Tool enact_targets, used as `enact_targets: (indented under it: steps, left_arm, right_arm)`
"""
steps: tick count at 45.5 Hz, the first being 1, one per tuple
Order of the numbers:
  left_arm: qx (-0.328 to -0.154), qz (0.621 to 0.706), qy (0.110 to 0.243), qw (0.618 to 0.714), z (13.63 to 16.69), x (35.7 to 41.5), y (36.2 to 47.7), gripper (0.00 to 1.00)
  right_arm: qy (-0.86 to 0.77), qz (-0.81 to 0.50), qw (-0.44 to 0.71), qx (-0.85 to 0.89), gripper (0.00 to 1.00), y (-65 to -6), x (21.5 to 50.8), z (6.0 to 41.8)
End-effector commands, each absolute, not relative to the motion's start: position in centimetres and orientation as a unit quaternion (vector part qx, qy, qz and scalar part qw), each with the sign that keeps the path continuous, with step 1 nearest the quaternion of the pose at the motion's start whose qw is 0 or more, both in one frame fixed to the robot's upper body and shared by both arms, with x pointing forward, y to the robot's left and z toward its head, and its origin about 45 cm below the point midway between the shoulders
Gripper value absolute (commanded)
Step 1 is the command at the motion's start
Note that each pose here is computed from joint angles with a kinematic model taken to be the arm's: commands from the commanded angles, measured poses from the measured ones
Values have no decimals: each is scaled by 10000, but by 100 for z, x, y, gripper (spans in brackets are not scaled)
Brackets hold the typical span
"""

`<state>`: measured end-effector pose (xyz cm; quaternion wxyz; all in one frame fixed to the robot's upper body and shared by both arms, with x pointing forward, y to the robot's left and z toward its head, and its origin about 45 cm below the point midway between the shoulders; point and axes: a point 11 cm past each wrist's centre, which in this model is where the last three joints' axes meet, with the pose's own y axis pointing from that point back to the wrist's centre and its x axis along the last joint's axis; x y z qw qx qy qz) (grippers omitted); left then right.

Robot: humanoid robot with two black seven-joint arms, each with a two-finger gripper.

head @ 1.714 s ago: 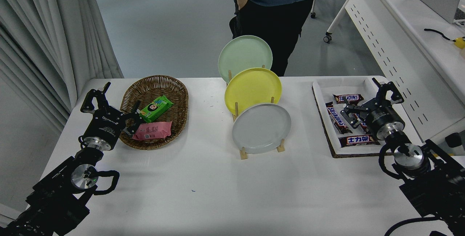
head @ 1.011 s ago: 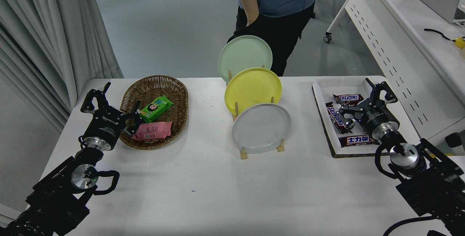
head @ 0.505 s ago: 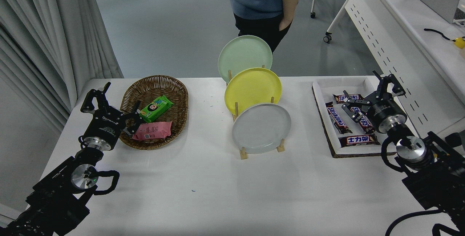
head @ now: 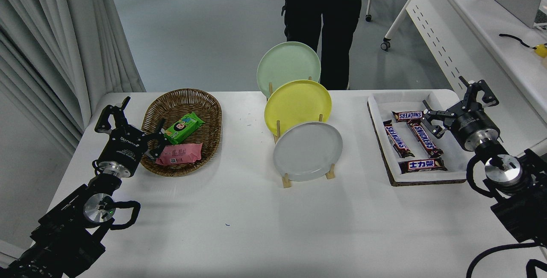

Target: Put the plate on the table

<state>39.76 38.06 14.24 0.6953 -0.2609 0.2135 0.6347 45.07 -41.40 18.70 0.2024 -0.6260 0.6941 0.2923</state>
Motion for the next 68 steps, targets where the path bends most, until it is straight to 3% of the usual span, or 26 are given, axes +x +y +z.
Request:
enact_targets:
  steps: [1, 13, 23, 30, 37, 51, 60, 68]
  left_arm:
    - [-2606, 6352, 2136, 6950, 1420, 3975, 3808, 100]
    - [-2606, 6352, 2136, 6950, 1420, 3975, 3808, 100]
    - [-2610, 6346, 2135, 6954, 1424, 3976, 3804, 100]
    - [-2606, 6352, 2136, 6950, 1420, 3975, 3808, 100]
    - [-2606, 6350, 2130, 6953, 1426, 3976, 3811, 100]
    - [-2606, 6352, 2136, 6950, 1420, 3975, 3808, 100]
    - [-2610, 6346, 2135, 6954, 1424, 3976, 3804, 100]
    - [-2606, 6352, 2136, 6950, 1420, 3975, 3808, 100]
  right_arm:
    - [7041, 2887, 1949, -6188, 100, -4274, 4536, 1998]
    - [6624, 2492, 299, -7059, 100, -3872, 4596, 2034]
    - [6537, 2119, -177, -7262, 100, -4023, 4568, 2259]
    - [6456, 1858, -1100, -7325, 100, -4140, 4495, 2202]
    - [6353, 2033, -817, -7406, 100, -3998, 4532, 2286]
    - [6051, 2425, -881, -7532, 100, -3659, 4432, 2097]
    - [6166, 2397, -846, -7451, 100, -3543, 4496, 2256]
    - [6031, 2235, -817, -7614, 100, -3557, 4426, 2606]
